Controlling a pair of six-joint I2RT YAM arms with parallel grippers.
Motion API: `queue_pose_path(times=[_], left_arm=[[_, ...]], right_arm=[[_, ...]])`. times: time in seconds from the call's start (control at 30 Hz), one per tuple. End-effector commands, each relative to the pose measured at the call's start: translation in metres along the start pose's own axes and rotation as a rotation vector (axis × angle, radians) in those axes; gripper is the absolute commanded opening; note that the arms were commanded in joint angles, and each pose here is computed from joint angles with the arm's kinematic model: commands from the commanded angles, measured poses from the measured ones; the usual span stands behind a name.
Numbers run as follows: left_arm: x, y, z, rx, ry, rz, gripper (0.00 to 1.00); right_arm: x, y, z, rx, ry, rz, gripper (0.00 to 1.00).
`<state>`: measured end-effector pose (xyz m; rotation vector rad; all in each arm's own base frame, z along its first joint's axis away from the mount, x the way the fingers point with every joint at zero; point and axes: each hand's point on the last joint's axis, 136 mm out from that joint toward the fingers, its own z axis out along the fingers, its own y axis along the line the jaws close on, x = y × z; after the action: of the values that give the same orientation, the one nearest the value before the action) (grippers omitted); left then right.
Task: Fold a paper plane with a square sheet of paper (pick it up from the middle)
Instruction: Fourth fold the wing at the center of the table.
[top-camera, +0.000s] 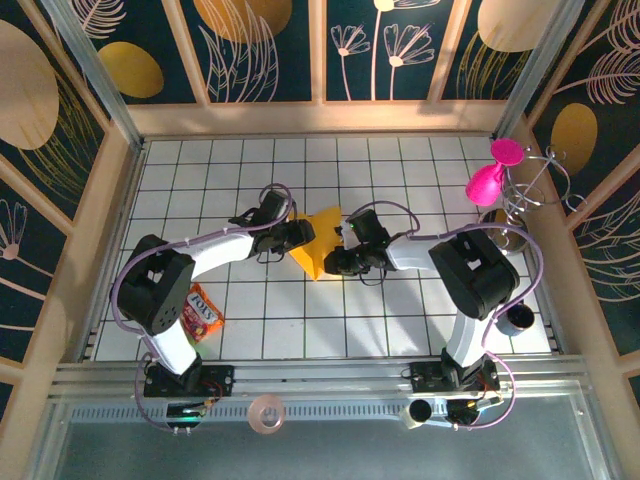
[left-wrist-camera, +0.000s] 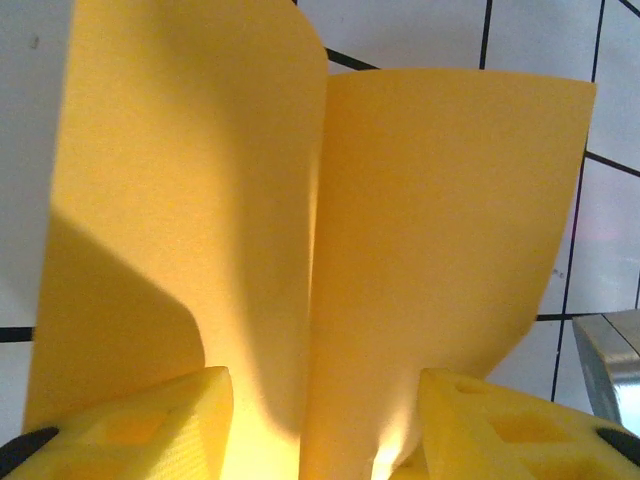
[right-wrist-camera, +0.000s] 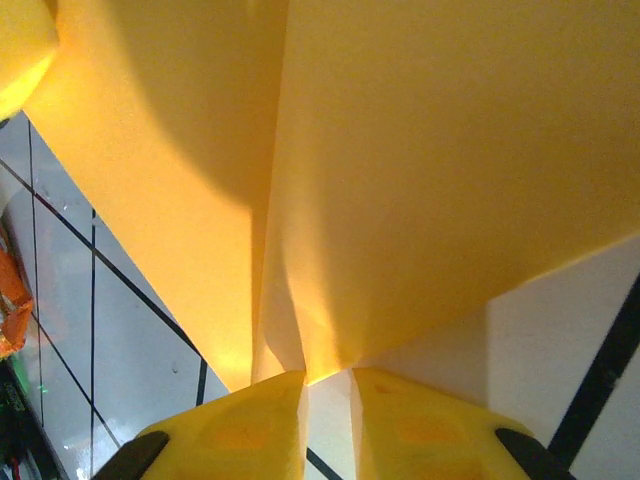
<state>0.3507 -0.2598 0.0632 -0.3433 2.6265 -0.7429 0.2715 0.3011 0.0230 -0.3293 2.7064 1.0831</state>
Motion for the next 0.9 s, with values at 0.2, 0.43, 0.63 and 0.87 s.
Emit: queue_pose_path(times=[0.2, 0.43, 0.63, 0.87], left_arm=[[0.013, 0.042, 0.015, -0.142, 0.021, -0.021, 0.43], [0.026, 0.051, 0.022, -0.128, 0.043, -0.066, 0.33], [0.036, 0.055, 0.027, -0.096, 0.056, -0.136, 0.26], [0.041, 0.060, 0.029, -0.106, 0.067, -0.185, 0.21]], right_arm=[[-0.035, 0.020, -0.039, -0.037, -0.222, -0.012, 0.32], [-0.038, 0.033, -0.040, -0.052, -0.255, -0.048, 0.36], [-0.033, 0.025, -0.026, 0.168, -0.271, -0.192, 0.36], [-0.029, 0.035, -0.008, 0.303, -0.268, -0.348, 0.37]])
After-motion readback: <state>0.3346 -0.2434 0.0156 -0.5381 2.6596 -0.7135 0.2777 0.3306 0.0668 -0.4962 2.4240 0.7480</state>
